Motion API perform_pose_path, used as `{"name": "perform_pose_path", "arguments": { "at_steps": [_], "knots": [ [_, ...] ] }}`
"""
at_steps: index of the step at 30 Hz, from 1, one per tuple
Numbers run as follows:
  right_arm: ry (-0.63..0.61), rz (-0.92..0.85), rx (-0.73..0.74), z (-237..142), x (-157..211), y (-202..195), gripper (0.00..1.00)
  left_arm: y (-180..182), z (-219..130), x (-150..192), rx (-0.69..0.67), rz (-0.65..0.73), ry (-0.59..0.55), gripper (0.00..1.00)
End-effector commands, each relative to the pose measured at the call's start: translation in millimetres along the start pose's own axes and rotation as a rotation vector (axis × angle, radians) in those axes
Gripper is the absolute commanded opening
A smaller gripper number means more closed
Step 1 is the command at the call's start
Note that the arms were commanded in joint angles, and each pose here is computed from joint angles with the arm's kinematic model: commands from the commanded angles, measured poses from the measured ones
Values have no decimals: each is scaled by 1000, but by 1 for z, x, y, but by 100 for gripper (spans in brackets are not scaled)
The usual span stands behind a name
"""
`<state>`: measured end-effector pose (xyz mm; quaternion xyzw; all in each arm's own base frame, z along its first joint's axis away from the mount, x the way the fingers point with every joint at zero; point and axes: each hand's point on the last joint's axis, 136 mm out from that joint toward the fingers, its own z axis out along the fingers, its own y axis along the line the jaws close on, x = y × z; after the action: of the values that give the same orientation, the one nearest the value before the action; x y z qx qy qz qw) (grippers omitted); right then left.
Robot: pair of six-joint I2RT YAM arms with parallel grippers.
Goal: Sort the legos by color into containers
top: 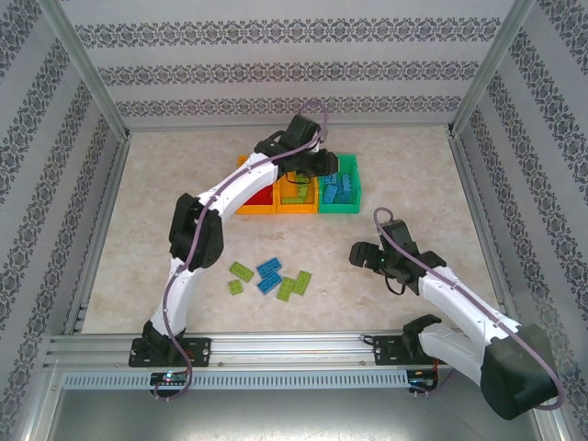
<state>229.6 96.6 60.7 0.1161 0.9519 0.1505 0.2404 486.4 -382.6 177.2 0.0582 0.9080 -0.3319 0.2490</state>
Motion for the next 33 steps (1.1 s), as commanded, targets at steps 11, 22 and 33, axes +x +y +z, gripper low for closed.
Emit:
{"name": "perform_pose_path", "arguments": {
  "at_steps": [11,22,33],
  "knots": [
    [79,-342,-59,4,46,48,86,3,35,-1,3,-14,21,55],
    [147,-691,-136,10,76,112,92,-11,-24,-16,-60,56,-76,100],
    [266,-998,-155,24,117,142,95,23,-84,14,-144,93,-97,100]
  ]
}}
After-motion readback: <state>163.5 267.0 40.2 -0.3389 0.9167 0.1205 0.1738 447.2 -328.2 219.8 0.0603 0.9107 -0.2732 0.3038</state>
